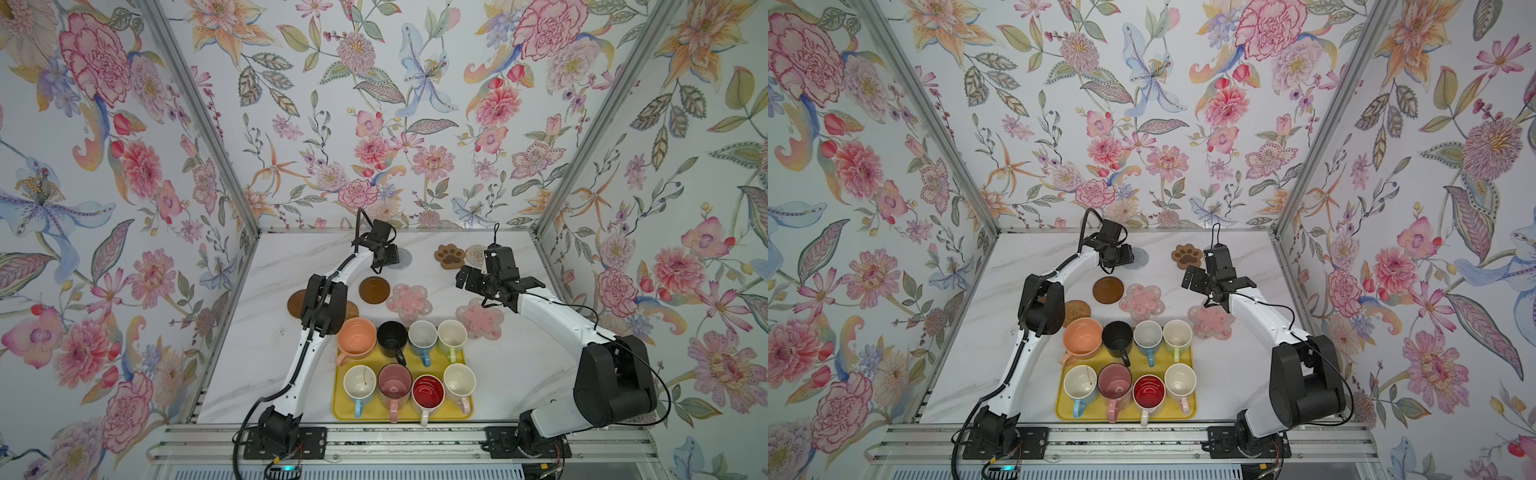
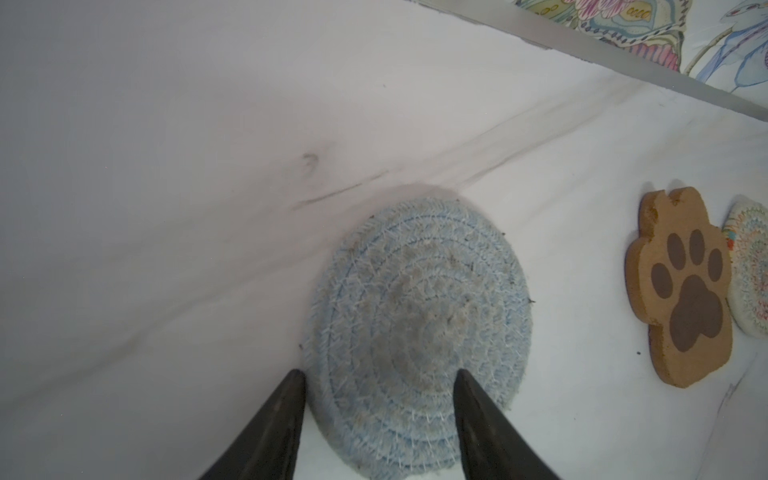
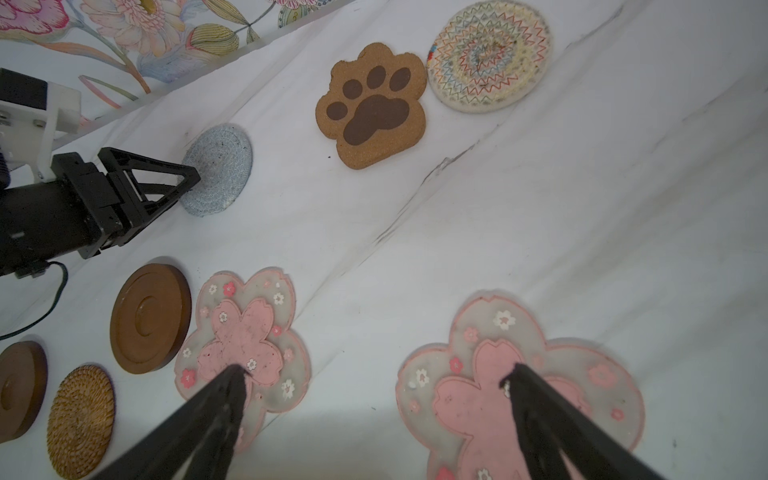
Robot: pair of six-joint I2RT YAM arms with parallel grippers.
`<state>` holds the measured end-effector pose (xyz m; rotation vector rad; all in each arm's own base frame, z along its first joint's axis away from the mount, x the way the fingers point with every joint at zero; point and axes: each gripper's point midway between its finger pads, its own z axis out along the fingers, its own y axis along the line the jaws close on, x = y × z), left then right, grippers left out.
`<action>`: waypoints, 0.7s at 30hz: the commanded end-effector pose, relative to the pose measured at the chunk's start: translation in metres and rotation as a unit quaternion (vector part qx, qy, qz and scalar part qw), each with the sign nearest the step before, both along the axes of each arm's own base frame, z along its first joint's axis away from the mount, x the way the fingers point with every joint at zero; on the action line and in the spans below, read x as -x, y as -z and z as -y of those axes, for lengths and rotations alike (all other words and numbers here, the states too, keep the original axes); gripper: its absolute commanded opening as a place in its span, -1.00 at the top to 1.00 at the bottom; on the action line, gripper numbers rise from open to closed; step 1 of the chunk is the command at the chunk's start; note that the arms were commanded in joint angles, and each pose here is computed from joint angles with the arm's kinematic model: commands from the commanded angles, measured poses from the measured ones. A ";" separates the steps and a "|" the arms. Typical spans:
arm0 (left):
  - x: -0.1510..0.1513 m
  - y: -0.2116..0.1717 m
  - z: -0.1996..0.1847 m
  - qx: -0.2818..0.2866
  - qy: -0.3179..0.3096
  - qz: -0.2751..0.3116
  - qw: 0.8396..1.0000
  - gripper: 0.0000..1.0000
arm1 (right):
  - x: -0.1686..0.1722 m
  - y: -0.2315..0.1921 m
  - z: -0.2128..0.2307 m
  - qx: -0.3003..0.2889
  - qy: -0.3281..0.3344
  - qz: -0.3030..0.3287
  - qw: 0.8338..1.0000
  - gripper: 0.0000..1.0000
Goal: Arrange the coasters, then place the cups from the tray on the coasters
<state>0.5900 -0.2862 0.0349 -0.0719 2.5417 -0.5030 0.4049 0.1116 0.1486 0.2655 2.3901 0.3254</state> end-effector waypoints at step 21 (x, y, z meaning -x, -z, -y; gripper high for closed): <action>0.012 -0.002 0.073 0.095 0.058 0.006 0.994 -0.20 | -0.043 0.024 -0.018 -0.010 -0.016 -0.010 1.000 -0.98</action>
